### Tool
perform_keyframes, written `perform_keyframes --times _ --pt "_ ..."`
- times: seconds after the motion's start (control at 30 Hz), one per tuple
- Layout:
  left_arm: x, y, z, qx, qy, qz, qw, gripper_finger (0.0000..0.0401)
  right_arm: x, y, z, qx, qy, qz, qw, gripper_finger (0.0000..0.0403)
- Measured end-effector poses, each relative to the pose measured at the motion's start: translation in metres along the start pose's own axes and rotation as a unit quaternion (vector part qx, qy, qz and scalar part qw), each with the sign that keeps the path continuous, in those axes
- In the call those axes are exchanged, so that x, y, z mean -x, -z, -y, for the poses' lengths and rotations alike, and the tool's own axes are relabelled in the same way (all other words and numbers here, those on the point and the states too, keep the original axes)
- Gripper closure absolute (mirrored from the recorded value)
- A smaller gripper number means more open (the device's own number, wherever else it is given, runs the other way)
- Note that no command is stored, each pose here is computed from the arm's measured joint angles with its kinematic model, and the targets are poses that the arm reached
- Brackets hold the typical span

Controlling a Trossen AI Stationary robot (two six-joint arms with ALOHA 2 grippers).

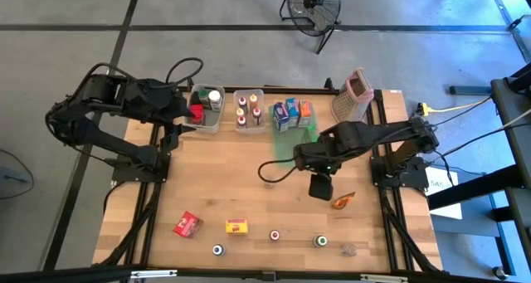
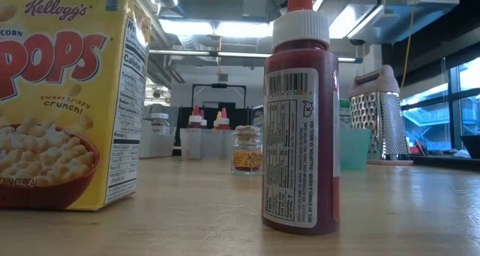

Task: Pick & Place Kitchen Items
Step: Put the green food coloring bottle into the transparent bin

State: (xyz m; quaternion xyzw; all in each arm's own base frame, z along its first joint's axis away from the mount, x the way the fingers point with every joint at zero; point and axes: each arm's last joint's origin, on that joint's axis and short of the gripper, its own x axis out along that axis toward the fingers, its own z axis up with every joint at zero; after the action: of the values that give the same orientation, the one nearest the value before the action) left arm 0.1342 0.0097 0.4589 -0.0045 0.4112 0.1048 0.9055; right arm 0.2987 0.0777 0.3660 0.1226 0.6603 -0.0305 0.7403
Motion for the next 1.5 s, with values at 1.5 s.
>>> perform_keyframes --times 1.5 --pt "-0.081 -0.038 0.056 0.066 0.130 0.046 0.988 0.0219 -0.026 0.086 -0.096 0.278 0.004 0.013 0.961 0.0224"
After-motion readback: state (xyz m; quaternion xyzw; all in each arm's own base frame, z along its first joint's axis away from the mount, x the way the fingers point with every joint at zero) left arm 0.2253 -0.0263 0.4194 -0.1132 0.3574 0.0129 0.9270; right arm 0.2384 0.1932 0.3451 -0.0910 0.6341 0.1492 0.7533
